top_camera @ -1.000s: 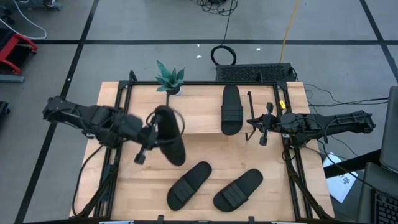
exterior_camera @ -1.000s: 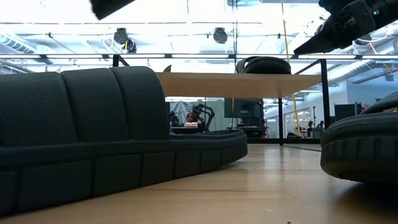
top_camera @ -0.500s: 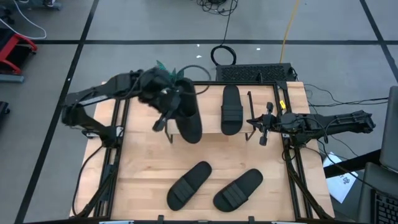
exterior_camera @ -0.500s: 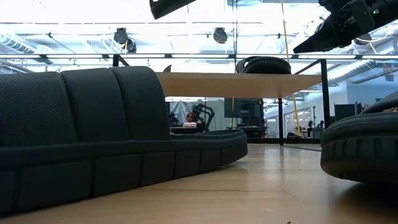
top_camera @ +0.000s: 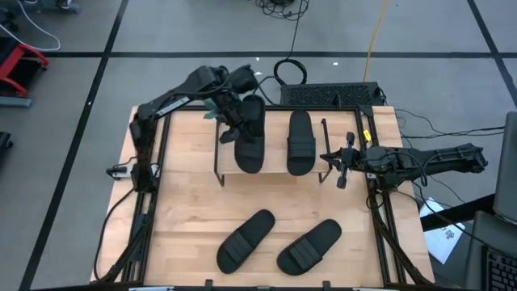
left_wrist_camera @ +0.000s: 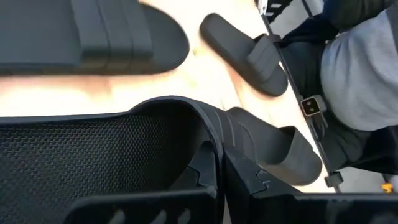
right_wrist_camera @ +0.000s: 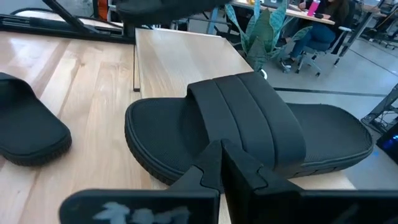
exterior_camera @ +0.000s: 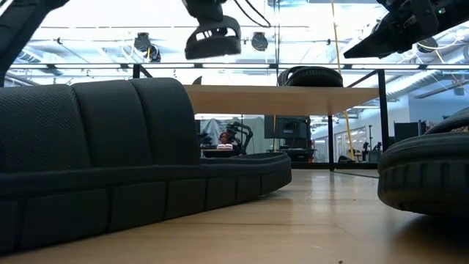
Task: Pick and place slides into the shelf
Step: Put the left slide on the shelf
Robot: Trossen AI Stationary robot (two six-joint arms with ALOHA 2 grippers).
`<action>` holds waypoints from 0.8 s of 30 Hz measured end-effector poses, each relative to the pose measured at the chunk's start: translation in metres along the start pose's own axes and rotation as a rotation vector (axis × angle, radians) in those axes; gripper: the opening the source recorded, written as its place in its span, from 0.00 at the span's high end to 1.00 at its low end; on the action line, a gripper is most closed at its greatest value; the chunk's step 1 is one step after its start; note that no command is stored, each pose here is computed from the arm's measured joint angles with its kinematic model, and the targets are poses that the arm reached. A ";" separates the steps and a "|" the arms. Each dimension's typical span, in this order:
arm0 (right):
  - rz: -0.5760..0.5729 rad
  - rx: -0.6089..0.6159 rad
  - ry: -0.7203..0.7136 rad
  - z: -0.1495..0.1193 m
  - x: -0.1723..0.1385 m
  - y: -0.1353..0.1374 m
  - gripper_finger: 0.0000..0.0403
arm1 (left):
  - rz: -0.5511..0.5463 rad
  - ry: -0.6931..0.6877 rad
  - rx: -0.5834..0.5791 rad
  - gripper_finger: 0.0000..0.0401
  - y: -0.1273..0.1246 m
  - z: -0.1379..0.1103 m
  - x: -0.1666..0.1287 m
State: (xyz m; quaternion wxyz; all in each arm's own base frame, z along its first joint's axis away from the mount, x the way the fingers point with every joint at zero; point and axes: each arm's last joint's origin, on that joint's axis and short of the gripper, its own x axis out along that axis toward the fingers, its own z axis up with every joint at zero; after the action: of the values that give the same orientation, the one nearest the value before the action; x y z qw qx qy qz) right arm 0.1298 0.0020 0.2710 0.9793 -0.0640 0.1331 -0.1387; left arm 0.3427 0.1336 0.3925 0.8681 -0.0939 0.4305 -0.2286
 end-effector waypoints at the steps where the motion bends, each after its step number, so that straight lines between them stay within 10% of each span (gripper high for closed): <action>1: 0.000 0.000 0.000 0.000 0.000 0.000 1.00 | -0.010 0.011 -0.009 1.00 0.004 0.000 0.001; 24: 0.002 -0.015 0.037 -0.002 0.007 0.003 1.00 | -0.092 -0.002 -0.020 1.00 0.035 0.007 0.043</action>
State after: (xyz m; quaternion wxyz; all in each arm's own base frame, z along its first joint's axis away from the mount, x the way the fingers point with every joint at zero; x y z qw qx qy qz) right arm 0.1362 0.0026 0.2665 0.9762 -0.0685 0.1524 -0.1381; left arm 0.3816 0.1435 0.3539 0.8562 -0.1224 0.4271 -0.2638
